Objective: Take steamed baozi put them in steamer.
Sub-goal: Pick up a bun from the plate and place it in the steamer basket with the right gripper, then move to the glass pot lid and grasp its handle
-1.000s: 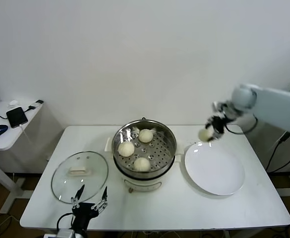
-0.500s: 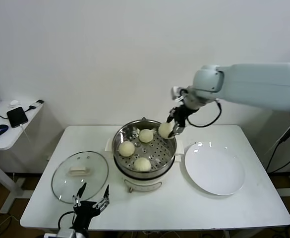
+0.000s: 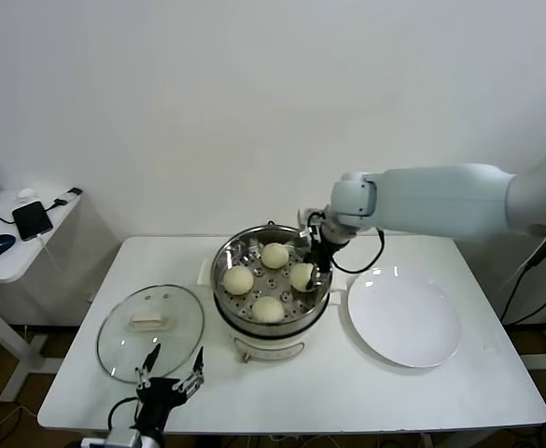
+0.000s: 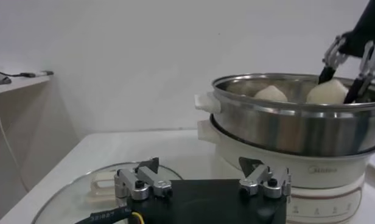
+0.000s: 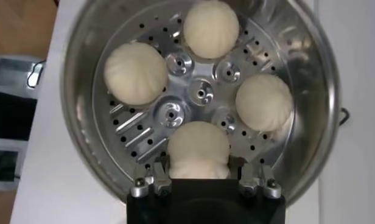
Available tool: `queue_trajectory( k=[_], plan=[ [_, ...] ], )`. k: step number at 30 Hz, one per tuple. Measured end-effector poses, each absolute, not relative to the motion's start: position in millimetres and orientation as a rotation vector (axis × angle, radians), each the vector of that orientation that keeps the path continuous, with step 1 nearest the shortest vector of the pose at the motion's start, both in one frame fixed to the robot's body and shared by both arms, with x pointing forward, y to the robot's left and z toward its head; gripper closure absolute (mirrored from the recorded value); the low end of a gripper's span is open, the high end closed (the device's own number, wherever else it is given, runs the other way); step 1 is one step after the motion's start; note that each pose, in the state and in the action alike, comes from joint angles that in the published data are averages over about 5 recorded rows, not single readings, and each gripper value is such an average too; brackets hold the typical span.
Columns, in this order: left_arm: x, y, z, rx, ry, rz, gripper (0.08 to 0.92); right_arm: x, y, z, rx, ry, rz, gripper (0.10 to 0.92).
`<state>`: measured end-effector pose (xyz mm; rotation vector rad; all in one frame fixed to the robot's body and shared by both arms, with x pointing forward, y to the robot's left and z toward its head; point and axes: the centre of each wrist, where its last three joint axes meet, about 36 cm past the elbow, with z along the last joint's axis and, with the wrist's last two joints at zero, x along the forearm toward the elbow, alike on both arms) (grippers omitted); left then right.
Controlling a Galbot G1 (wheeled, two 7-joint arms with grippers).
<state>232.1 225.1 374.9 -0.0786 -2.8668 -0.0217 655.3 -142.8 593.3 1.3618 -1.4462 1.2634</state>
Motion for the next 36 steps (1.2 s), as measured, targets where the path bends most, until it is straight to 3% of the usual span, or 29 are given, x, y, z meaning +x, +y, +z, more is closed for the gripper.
queue_trajectory(
  k=[3, 11, 26, 36],
  plan=[
    [233, 226, 375, -0.077, -2.866, -0.019, 0.177, 658, -140, 586, 1.357, -1.441, 1.268, 0.365],
    [235, 227, 376, -0.083, -2.868, -0.01, 0.177, 668, -141, 586, 1.381, -1.45, 1.262, 0.209],
    [237, 225, 384, -0.106, -2.889, 0.024, 0.177, 688, -194, 645, 1.519, -1.749, 1.073, 0.2],
    [246, 229, 390, -0.061, -2.91, 0.018, 0.177, 670, -254, 635, 1.188, -2.485, 0.873, 0.2]
  ],
)
